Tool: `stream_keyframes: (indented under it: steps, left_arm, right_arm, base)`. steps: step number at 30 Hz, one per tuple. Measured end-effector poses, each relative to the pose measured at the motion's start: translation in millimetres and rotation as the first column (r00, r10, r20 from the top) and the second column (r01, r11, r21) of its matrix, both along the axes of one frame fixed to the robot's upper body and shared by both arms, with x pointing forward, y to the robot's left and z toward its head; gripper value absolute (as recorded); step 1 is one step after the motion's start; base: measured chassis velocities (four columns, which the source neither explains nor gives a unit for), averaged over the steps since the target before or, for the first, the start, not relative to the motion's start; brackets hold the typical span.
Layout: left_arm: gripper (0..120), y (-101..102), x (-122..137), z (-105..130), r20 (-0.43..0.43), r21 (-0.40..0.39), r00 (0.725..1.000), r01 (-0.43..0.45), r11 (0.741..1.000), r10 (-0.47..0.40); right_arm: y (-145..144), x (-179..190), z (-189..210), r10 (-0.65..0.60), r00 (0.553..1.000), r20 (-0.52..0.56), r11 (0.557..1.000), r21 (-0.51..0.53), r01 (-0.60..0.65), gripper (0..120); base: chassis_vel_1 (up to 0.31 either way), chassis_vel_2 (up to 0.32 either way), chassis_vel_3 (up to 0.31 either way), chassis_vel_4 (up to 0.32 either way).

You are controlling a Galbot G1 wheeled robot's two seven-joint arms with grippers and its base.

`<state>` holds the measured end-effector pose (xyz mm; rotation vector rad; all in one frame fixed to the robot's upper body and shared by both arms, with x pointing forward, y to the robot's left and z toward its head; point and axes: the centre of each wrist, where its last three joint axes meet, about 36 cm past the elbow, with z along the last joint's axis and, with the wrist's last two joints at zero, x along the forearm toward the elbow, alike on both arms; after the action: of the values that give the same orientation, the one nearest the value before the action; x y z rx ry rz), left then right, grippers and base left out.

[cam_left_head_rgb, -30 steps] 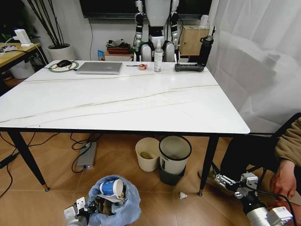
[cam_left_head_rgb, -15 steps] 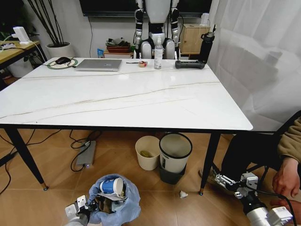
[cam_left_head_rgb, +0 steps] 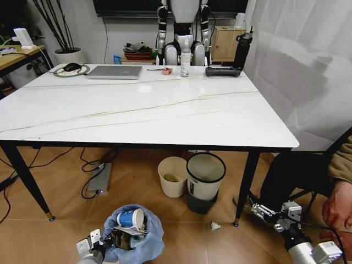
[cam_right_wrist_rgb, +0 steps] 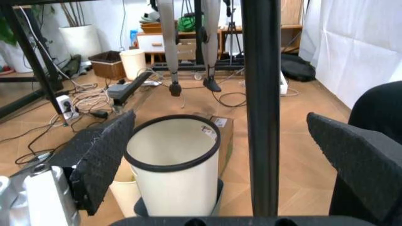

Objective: Pick up the trash bin and place the trash from the table into it.

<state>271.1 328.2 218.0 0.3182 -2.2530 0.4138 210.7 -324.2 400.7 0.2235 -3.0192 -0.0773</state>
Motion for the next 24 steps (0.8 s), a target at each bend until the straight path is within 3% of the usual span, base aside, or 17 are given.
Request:
stream_keyframes:
  steps: [24]
  left_arm:
    - [0, -1.4, 2.0, 2.6, 0.009, 0.002, 1.0, 0.002, 1.0, -0.002]
  right_arm:
    - [0.0, 0.0, 0.0, 0.0, 1.0, 0.0, 1.0, 0.0, 0.0, 100]
  base:
    - [0.0, 0.0, 0.0, 0.0]
